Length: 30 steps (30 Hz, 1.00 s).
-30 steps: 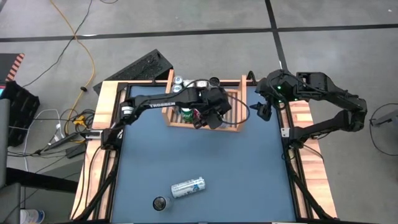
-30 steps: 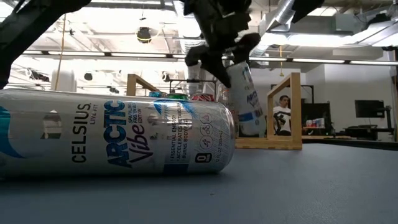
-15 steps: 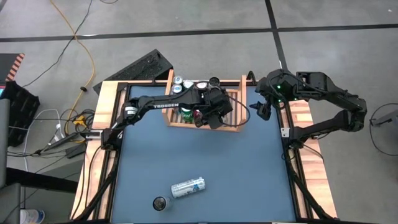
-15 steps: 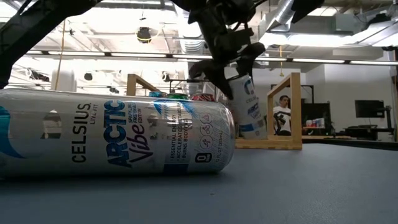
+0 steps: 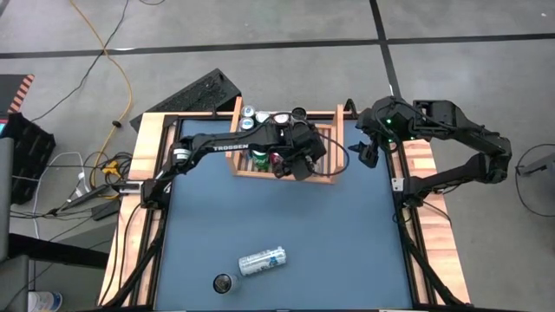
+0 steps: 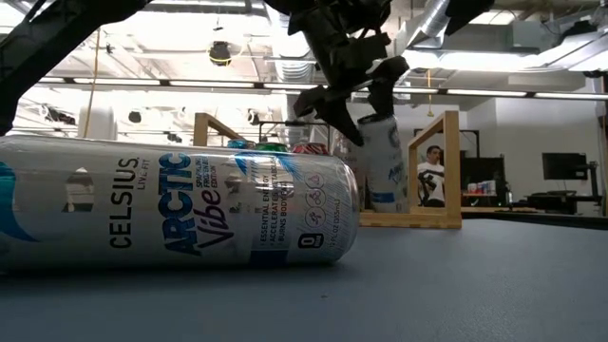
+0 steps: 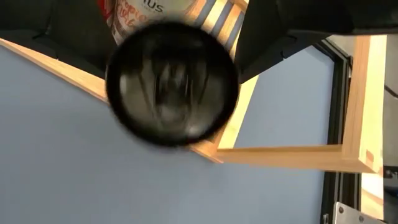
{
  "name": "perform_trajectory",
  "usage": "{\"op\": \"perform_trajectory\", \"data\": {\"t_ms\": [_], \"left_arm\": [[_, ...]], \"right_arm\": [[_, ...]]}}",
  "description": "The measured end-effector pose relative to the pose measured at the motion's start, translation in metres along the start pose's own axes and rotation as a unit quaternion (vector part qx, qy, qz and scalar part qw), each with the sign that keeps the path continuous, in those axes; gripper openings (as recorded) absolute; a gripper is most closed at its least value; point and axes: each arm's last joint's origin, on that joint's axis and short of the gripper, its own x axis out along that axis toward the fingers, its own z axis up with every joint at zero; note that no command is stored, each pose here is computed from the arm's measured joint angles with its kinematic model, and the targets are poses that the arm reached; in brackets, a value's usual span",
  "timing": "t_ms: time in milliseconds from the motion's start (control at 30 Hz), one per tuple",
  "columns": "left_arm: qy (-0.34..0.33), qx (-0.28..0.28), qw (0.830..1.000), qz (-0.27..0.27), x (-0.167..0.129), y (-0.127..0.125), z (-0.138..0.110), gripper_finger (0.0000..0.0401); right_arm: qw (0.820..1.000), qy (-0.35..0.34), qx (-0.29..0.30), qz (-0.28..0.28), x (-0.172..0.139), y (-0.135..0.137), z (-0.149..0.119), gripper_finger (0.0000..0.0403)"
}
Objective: Place canned beverage on shelf
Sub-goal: Put the light blue soda can on the shelf
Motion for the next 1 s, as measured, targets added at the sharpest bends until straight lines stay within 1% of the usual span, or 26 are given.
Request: {"op": "perform_trajectory", "data": {"t_ms": [133,267,433,467,533,633,667,733,800,833,900,1000], "left_arm": [[-0.001,-0.002,1.0,0.004,0.0,0.001,0.001,0.0287],[0.003,-0.021,1.0,0.024,0.0,0.004,0.0,0.0286],[0.039,-0.045,0.997,0.046,-0.001,0.008,-0.001,0.0287],[0.048,-0.052,0.996,0.049,-0.001,0.008,-0.001,0.0287],[0.056,-0.069,0.995,0.05,-0.007,0.007,0.003,0.0287],[0.039,-0.109,0.991,0.064,-0.034,0.014,0.012,0.0287],[0.03,-0.13,0.988,0.072,-0.049,0.017,0.014,0.0287],[0.016,-0.168,0.984,0.064,-0.077,0.017,0.016,0.0287],[0.013,-0.193,0.98,0.039,-0.104,0.012,0.017,0.0288],[0.01,-0.205,0.978,0.036,-0.118,0.01,0.017,0.0288],[0.011,-0.223,0.974,0.035,-0.146,0.005,0.016,0.0288],[0.0,-0.257,0.965,0.058,-0.193,-0.003,0.017,0.0288]], "right_arm": [[1.0,0.0,0.0,0.0,0.0,0.0,0.0,0.032],[1.0,0.0,0.0,0.0,0.0,0.0,0.0,0.032],[1.0,0.006,-0.001,0.0,0.0,0.0,-0.001,0.032],[1.0,0.012,-0.004,-0.001,0.0,0.0,-0.002,0.032],[0.999,0.029,-0.029,0.002,0.002,0.001,-0.004,0.032],[0.996,0.045,-0.077,0.025,0.007,0.007,-0.004,0.032],[0.994,0.045,-0.091,0.035,0.008,0.009,-0.003,0.032],[0.991,0.048,-0.116,0.051,0.01,0.014,-0.002,0.032],[0.987,0.053,-0.14,0.063,0.012,0.019,-0.002,0.032],[0.984,0.055,-0.152,0.069,0.013,0.022,-0.002,0.032],[0.979,0.061,-0.18,0.078,0.017,0.028,0.0,0.032],[0.964,0.082,-0.235,0.092,0.03,0.039,0.003,0.032]]}}
